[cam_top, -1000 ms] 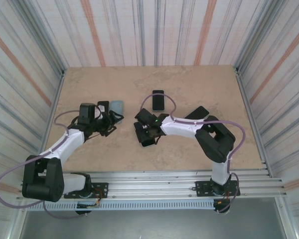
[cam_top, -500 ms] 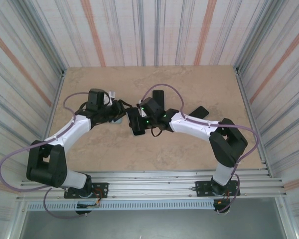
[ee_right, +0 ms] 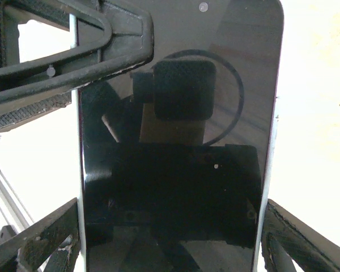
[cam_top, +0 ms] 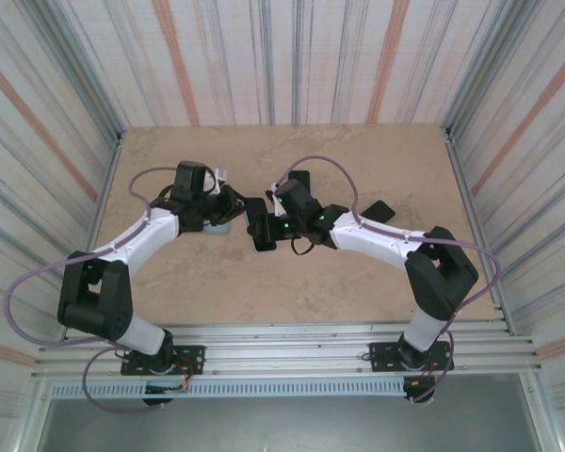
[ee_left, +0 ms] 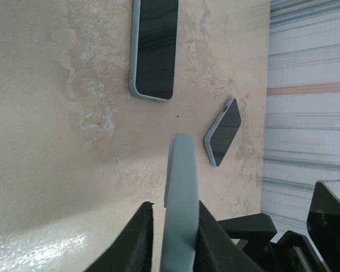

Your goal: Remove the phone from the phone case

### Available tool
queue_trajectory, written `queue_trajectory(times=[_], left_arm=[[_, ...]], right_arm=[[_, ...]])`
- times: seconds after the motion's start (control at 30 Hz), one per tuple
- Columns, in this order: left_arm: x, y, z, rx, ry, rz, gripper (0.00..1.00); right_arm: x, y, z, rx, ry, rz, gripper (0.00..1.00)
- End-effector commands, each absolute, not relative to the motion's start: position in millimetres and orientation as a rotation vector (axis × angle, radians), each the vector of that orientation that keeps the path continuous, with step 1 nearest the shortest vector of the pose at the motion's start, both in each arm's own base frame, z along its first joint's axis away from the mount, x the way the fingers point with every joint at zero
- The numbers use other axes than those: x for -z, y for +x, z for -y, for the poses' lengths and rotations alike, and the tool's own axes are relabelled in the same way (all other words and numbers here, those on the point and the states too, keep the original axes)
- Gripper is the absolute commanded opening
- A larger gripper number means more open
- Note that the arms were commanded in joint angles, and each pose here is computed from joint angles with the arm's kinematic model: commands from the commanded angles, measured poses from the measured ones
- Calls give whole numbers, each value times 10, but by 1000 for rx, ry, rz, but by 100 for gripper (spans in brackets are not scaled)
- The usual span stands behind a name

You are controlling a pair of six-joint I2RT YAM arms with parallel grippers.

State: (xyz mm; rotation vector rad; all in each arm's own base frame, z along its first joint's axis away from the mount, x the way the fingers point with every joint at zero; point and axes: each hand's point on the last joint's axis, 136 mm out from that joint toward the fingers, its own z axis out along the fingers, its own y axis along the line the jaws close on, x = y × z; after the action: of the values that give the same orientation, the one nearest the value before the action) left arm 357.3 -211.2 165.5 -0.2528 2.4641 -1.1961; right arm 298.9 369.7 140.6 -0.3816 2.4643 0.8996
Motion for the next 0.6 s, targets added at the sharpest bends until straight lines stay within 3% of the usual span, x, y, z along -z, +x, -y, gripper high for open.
queue_trajectory(times=[0.0, 0.13, 0.4, 0.57], left_arm=[[-1811, 3625, 2206, 1239, -202, -2423, 15], [-1911, 3664, 2221, 1265, -217, -2386, 9], [-2309, 3848, 2199, 1305, -263, -2260, 7], [-2600, 4076, 2025, 1353, -400, -2113, 8]], right_arm=[[-1829, 3033, -3762, -1007, -379, -2351, 44], [-1870, 3046, -3745, -1017, -380, -2341, 47], [-2041, 3079, -3633, -1034, -345, -2299, 81], [-2184, 3108, -3468, -1072, -250, -2273, 84]])
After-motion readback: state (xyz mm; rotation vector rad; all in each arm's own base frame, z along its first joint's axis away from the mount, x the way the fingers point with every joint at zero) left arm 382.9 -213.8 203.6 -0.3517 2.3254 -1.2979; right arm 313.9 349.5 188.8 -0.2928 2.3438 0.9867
